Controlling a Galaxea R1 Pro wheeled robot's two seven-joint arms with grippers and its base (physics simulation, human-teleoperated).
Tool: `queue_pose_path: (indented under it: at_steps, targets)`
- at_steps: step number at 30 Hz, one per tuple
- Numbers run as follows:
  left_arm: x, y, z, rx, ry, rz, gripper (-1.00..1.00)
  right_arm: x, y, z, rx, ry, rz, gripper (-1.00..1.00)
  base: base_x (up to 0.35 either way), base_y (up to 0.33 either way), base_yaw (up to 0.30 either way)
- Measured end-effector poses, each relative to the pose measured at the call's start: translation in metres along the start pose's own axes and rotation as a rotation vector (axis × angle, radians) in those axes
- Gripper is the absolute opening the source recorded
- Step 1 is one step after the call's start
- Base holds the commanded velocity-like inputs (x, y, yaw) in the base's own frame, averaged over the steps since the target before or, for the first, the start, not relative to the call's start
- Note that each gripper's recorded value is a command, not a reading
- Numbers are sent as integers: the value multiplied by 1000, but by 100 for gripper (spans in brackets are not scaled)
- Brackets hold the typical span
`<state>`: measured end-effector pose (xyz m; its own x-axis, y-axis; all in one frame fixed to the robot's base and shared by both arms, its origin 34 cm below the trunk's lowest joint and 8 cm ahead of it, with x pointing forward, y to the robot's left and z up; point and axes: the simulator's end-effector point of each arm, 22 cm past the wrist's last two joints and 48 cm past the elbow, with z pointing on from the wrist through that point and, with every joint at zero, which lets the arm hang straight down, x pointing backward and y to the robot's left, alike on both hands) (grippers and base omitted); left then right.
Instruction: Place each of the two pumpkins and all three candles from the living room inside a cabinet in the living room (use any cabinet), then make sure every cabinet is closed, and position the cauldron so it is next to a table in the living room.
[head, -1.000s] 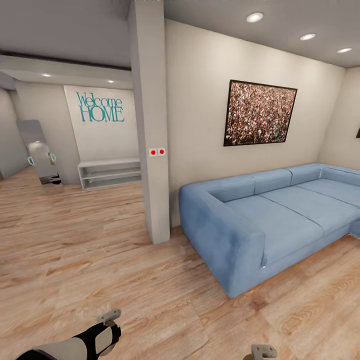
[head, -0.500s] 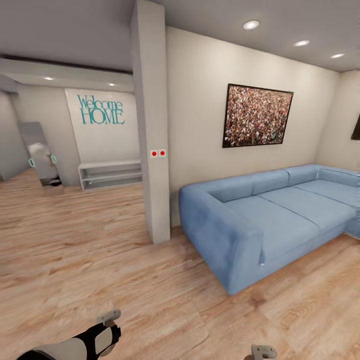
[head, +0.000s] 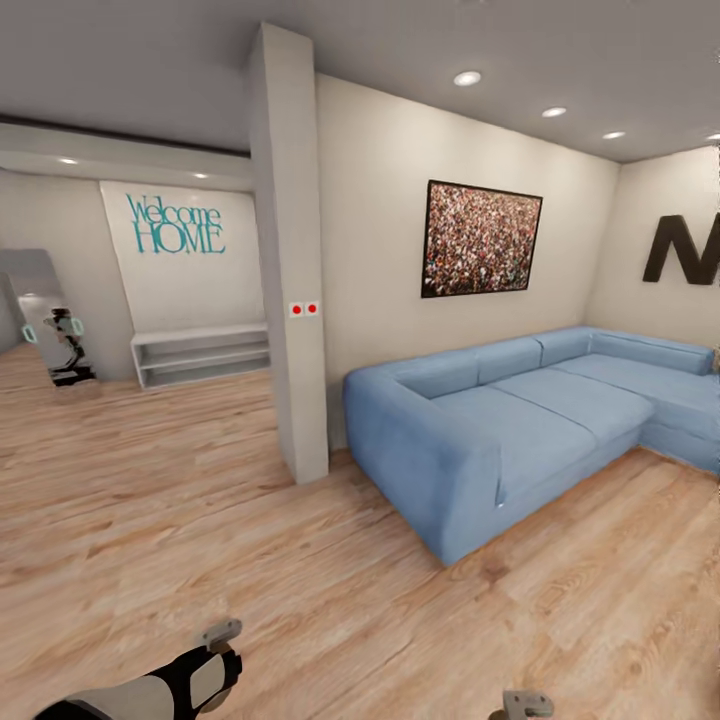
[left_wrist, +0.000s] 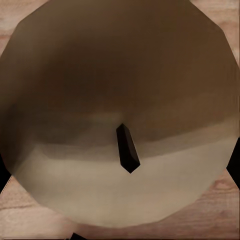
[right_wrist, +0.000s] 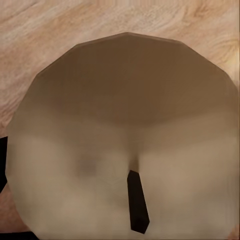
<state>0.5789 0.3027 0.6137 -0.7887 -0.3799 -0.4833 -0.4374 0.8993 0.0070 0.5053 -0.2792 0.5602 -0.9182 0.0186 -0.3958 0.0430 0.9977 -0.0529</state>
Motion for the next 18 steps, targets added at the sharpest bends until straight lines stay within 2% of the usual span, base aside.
queue_pose_path:
  at_steps: [4,10,18]
  targets:
    - [0,-1,0,1,0,-1,-100,0,0,0,0,0,0,-100,-215,193,-156]
    - [0,-1,0,1,-1,1,-100,0,0,0,1,-1,1,-100,-54,30,-280]
    - [1,-1,0,2,0,1,-100,0,-1,0,1,0,1,-100,-270,3,-295]
